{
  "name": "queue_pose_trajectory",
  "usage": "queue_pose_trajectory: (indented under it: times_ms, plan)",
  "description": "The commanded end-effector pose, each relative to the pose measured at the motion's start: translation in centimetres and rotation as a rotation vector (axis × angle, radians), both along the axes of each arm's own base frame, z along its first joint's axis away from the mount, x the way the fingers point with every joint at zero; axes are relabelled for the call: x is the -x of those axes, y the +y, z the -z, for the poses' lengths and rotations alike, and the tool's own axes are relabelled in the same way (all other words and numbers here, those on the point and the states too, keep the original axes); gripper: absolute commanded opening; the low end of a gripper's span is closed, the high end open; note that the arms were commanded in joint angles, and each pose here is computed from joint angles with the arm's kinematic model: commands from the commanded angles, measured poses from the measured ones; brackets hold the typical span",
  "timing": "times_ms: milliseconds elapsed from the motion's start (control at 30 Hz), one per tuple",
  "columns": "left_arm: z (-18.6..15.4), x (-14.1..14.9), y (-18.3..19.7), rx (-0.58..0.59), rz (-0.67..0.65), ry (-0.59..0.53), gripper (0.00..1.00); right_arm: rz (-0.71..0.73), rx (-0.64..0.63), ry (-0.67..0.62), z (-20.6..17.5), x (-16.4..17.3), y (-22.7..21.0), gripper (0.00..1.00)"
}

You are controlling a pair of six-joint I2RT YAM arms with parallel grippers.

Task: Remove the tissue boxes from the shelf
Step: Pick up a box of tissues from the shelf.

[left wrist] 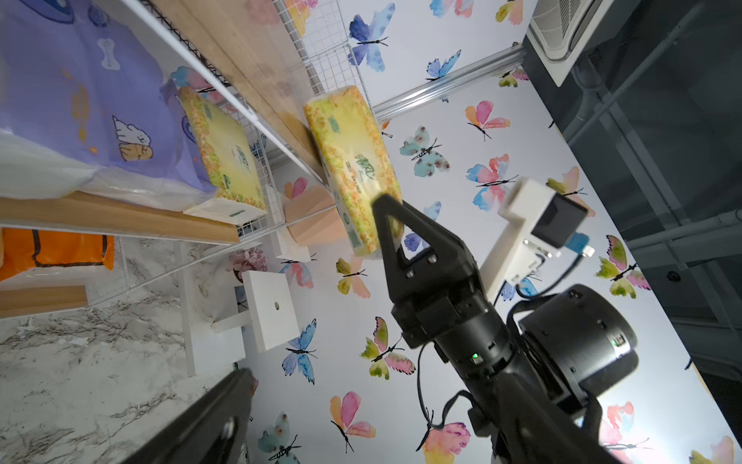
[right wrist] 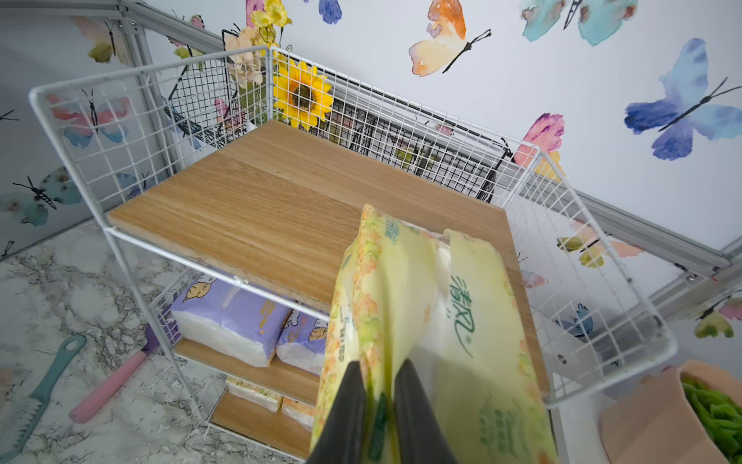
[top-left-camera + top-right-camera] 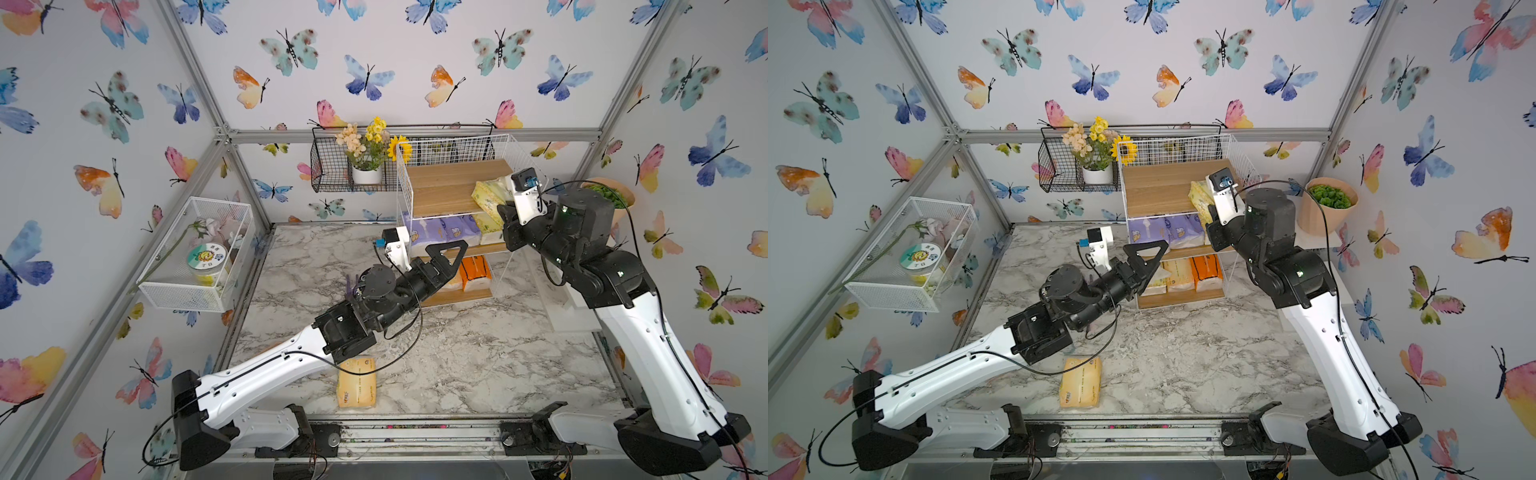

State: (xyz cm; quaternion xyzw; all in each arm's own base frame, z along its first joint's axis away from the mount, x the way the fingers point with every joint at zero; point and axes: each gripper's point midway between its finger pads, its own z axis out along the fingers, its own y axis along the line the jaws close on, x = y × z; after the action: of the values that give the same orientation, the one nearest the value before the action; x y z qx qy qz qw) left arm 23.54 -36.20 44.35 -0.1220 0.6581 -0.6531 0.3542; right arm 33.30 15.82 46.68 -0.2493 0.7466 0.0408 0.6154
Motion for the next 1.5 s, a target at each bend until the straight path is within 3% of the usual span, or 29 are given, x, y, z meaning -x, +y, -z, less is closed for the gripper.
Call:
queue_pose_trajectory:
  times_ms: [0, 433, 833, 900, 1067, 1300, 1367, 1467]
  plan:
    - [0.0, -1.8, -0.2, 0.029, -0.076, 0.047, 0.98, -0.085, -0.042, -0.042, -1.5, 2.3, 0.6, 0.12]
    - [-3.8, -5.4, -5.5, 0.027, -0.082, 0.022, 0.98, -0.146, -0.014, -0.022, -0.3, 4.5, 0.5, 0.12]
    - [-2.5, -7.7, -6.5, 0.023, -0.133, 0.095, 1.0, -0.237, 0.01, -0.02, 0.2, 6.6, 0.9, 0.12]
    - [-2.7, -7.9, -6.8, 0.027, -0.13, 0.088, 0.96, -0.258, 0.011, -0.02, 0.2, 7.1, 1.1, 0.12]
    - [-2.8, -8.2, -7.6, 0.028, -0.12, 0.08, 0.68, -0.289, 0.024, -0.006, 0.7, 7.7, 1.3, 0.13]
    - [-2.6, -8.1, -8.0, 0.03, -0.105, 0.079, 0.47, -0.288, 0.021, -0.01, 0.7, 8.0, 1.1, 0.15]
    - [-2.6, -7.9, -8.1, 0.032, -0.095, 0.072, 0.42, -0.286, 0.021, -0.012, 0.6, 8.1, 1.0, 0.19]
    - [-2.8, -7.8, -8.2, 0.031, -0.085, 0.061, 0.35, -0.275, 0.008, -0.004, 0.5, 8.2, 0.9, 0.37]
